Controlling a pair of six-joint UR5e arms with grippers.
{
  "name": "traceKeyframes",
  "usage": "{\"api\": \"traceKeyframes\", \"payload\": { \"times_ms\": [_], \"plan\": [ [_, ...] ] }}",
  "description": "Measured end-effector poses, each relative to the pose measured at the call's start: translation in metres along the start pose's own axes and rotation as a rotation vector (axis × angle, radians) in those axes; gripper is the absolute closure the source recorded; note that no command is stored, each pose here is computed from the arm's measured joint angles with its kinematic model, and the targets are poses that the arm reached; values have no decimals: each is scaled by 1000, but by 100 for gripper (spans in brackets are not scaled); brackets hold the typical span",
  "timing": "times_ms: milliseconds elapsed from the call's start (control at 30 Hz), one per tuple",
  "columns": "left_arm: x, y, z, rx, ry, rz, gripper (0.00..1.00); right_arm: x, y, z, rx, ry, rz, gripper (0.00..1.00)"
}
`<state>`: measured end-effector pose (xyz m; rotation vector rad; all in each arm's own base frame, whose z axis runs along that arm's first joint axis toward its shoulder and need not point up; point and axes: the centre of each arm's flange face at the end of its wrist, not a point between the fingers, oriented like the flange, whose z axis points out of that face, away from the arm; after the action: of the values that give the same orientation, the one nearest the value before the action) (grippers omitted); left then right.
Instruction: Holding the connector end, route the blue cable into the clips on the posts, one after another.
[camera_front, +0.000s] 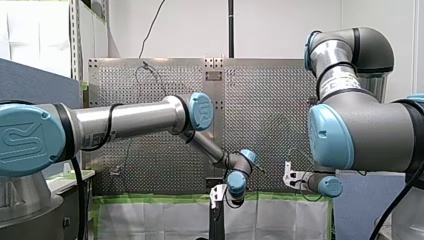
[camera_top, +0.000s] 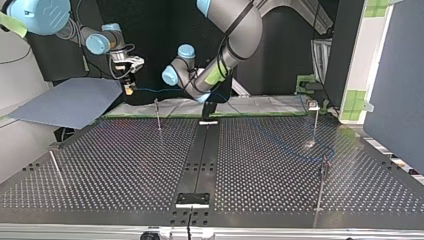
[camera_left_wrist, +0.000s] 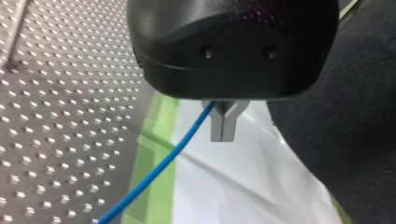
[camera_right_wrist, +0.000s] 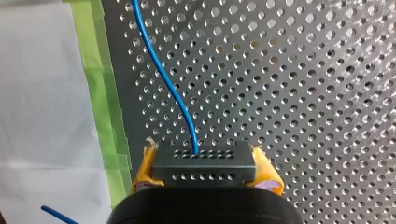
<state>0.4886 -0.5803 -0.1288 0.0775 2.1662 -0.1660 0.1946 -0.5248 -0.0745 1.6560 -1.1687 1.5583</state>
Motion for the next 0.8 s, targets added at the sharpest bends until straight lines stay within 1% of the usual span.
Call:
{"api": "traceKeyframes", "payload": {
  "times_ms": [133, 167, 200, 267, 400, 500, 633, 800],
  "plan": [
    [-7, -6, -10, 4, -31, -7, 100, 3, 5, 3, -5, 6, 15, 100],
    [-11, -8, -14, 8, -42, -10, 98, 4, 6, 4, -5, 7, 18, 100],
    [-13, -10, -17, 11, -51, -13, 98, 5, 8, 5, -6, 7, 21, 100],
    [-17, -14, -24, 16, -70, -18, 98, 7, 10, 8, -9, 5, 25, 100],
    [-10, -26, -41, 29, -96, -15, 98, 10, 18, 11, -21, -8, 42, 100],
    [-5, -33, -54, 33, -117, -16, 98, 11, 23, 12, -29, -9, 52, 100],
    [4, -37, -64, 32, -128, -10, 98, 9, 26, 11, -36, -14, 56, 100],
    [15, -38, -72, 26, -131, 0, 98, -7, 30, 8, -49, -31, 60, 100]
  ]
}}
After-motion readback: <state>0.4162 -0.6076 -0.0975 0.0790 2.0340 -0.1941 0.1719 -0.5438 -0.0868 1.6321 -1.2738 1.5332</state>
